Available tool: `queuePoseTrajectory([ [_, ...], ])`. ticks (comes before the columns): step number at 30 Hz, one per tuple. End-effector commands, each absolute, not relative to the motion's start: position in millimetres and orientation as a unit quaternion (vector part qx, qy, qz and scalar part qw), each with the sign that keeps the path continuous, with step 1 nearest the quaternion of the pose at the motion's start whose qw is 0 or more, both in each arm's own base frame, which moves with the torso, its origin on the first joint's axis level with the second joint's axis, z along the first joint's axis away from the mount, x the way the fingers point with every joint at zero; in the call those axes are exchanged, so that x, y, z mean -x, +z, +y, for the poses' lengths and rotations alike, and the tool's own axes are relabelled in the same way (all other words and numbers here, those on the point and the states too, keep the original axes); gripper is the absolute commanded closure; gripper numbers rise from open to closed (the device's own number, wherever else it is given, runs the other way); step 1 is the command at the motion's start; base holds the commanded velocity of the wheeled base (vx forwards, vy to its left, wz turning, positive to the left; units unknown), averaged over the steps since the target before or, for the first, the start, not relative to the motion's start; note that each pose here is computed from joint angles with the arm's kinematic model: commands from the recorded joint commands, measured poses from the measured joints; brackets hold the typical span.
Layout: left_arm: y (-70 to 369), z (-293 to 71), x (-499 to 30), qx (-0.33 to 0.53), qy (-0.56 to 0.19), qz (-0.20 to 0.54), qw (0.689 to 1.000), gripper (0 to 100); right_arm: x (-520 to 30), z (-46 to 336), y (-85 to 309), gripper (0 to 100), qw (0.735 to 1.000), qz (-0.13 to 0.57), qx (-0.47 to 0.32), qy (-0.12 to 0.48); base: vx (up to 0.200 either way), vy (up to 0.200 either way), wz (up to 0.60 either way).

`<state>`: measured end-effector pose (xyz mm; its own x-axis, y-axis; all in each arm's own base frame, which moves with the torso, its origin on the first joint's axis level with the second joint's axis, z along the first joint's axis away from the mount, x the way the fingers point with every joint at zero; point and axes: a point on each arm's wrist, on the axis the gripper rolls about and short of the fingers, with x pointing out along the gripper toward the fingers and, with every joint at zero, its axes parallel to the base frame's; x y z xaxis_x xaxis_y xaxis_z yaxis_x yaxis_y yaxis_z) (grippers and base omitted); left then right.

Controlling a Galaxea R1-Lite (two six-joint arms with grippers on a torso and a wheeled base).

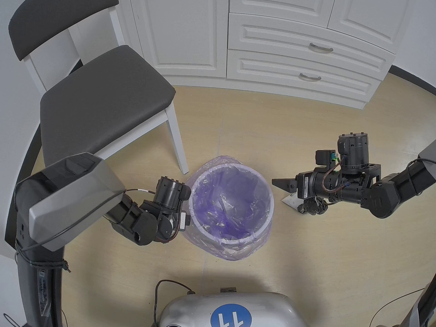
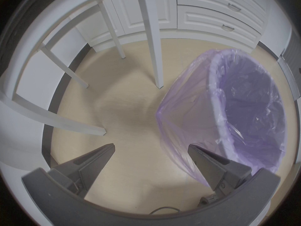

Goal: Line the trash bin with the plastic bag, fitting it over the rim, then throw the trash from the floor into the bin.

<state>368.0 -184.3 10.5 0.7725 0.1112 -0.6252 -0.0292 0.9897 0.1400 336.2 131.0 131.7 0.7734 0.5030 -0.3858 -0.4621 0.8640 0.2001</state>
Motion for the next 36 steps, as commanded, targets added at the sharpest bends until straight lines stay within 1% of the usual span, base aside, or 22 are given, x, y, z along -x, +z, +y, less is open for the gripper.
queuePoseTrajectory([
  [1, -36, -184, -398, -0.072, 0.042, 0.361, 0.929, 0, -356, 121, 118, 0, 0.943, 0.228, -0.054, 0.236, 0.000, 0.000, 0.00],
  [6, -58, -177, -423, -0.076, 0.049, 0.361, 0.928, 0, -363, 120, 113, 0, 0.943, 0.234, -0.073, 0.226, 0.000, 0.000, 0.00],
  [9, -56, -175, -437, -0.068, 0.055, 0.361, 0.929, 0, -367, 113, 113, 0, 0.945, 0.232, -0.075, 0.218, 0.000, 0.000, 0.00],
  [17, -57, -176, -443, -0.056, 0.050, 0.364, 0.928, 0, -374, 110, 103, 0, 0.944, 0.243, -0.076, 0.210, 0.000, 0.000, 0.00],
  [24, -55, -179, -445, -0.030, 0.054, 0.357, 0.932, 0, -385, 114, 80, 0, 0.938, 0.267, -0.074, 0.207, 0.000, 0.000, 0.00],
  [31, -8, -171, -425, -0.006, 0.051, 0.342, 0.938, 0, -404, 120, 44, 0, 0.931, 0.294, -0.073, 0.202, 0.000, 0.000, 0.00],
  [33, 0, -169, -422, -0.003, 0.051, 0.339, 0.939, 0, -407, 121, 40, 0, 0.931, 0.296, -0.073, 0.202, 0.000, 0.000, 0.00],
  [34, 10, -165, -416, 0.000, 0.047, 0.339, 0.940, 0, -411, 122, 35, 0, 0.930, 0.298, -0.076, 0.201, 0.000, 0.000, 0.00],
  [36, 14, -163, -412, 0.002, 0.044, 0.341, 0.939, 0, -414, 123, 32, 0, 0.930, 0.299, -0.079, 0.200, 0.000, 0.000, 0.00],
])
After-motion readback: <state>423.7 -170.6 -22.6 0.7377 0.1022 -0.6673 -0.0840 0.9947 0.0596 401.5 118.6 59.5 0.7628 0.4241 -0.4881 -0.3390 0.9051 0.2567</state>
